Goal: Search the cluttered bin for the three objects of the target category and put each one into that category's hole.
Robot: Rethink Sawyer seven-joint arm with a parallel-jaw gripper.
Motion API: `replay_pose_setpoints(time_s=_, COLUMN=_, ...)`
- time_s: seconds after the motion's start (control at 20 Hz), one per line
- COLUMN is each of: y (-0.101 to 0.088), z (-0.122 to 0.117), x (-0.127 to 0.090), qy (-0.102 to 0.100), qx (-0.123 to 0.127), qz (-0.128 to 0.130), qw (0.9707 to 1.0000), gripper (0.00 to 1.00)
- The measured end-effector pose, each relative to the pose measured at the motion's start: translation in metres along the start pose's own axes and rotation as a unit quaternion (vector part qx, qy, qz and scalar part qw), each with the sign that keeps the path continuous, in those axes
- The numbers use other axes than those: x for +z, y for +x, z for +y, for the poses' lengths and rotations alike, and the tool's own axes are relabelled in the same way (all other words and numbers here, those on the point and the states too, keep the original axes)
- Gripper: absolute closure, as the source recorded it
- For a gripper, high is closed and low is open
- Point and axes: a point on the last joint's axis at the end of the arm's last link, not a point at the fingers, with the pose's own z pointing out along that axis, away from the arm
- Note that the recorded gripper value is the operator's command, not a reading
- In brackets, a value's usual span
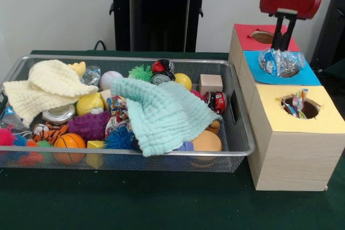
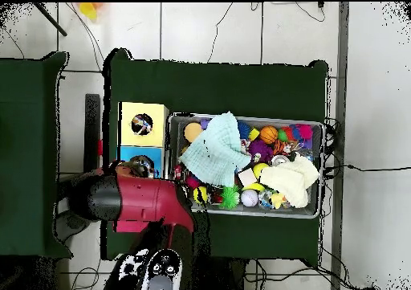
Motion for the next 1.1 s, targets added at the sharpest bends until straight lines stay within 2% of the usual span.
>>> replay_pose_setpoints(time_s=0.35, y=-0.016, z=-0.023, x=0.027, qy=0.005, qx=0.019, qz=-0.026, qw=0.9995, gripper=1.0)
replay_pose_setpoints(time_s=0.7, y=-0.003, z=-0.017, x=0.039, qy=0.012, qx=0.007, qz=-0.02, qw=0.9997, gripper=1.0)
replay_pose_setpoints(time_s=1.1, y=0.004, z=-0.005, x=0.036, qy=0.01, qx=-0.004, qz=-0.022, qw=0.9997, gripper=1.0)
